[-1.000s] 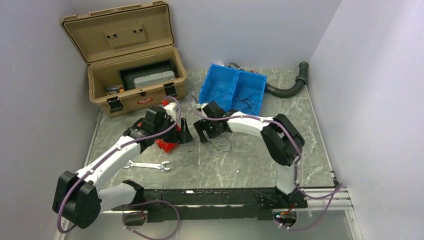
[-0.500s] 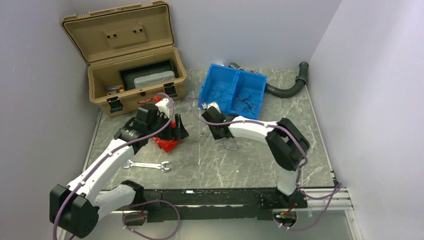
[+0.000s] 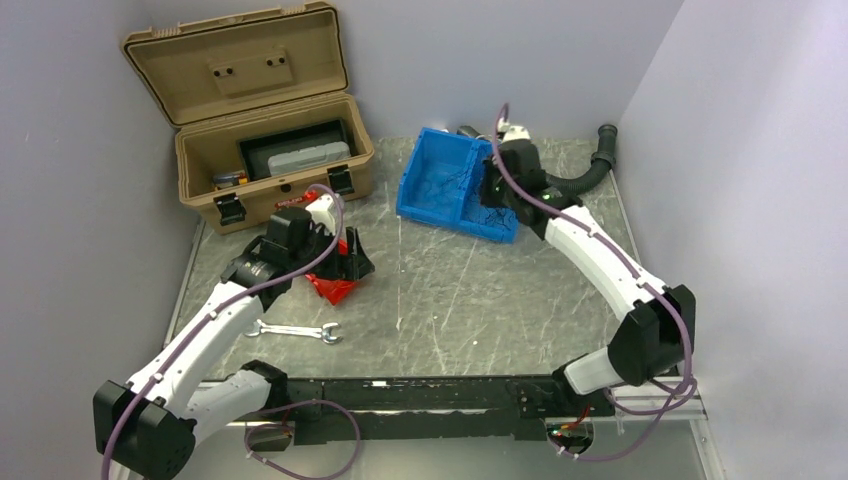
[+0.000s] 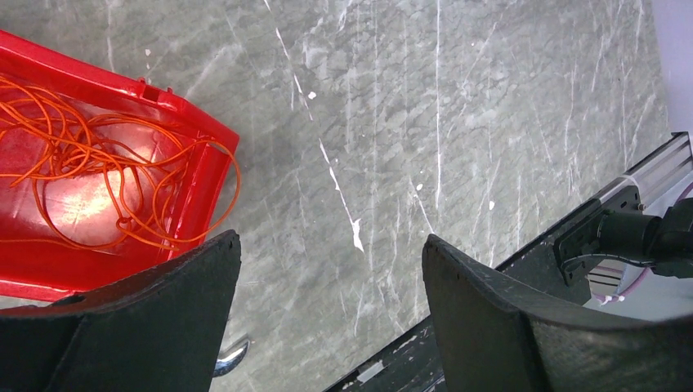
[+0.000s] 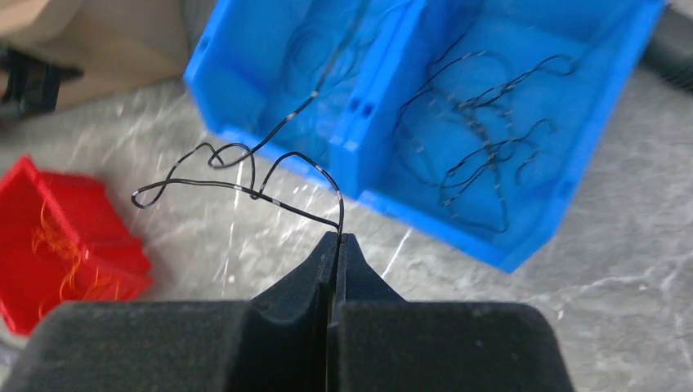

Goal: Untangle the cables

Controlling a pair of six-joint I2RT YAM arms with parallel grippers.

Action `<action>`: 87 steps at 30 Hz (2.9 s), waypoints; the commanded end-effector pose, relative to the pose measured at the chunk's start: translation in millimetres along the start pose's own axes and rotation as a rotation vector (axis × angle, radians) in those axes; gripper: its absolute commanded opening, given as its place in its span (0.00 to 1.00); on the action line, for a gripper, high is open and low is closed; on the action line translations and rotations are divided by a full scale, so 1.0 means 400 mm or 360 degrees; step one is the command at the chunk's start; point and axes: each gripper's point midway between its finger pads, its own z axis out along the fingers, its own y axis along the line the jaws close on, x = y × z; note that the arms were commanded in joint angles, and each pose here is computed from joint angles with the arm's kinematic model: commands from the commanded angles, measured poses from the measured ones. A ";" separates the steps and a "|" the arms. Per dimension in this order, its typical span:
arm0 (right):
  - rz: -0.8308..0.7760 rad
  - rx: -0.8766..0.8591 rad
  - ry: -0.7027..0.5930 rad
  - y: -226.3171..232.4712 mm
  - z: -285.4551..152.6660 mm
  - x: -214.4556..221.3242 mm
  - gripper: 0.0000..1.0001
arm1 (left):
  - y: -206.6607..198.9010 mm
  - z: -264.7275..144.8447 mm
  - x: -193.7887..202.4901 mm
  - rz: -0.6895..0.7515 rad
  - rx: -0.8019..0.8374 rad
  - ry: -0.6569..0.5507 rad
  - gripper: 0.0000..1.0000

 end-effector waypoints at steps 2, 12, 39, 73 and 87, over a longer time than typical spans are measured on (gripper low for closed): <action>0.0284 0.0043 -0.0033 -0.102 0.045 -0.081 0.00 | -0.025 -0.023 -0.054 0.0039 0.0039 -0.0099 0.85; 0.0812 0.0253 -0.0027 -0.247 0.284 -0.063 0.00 | -0.019 -0.038 -0.064 0.0058 -0.0001 -0.0127 0.90; 0.0493 0.0427 -0.0171 -0.206 0.182 -0.205 0.90 | 0.021 -0.080 -0.116 0.0166 -0.0172 -0.0325 0.99; 0.0112 0.0737 -0.1060 -0.474 -0.219 0.226 1.00 | 0.217 0.014 -0.037 0.0284 -0.0453 -0.0936 0.99; 0.0079 0.0816 -0.1136 -0.512 -0.163 0.229 0.99 | 0.263 -0.023 -0.073 0.0262 -0.0656 -0.1061 0.99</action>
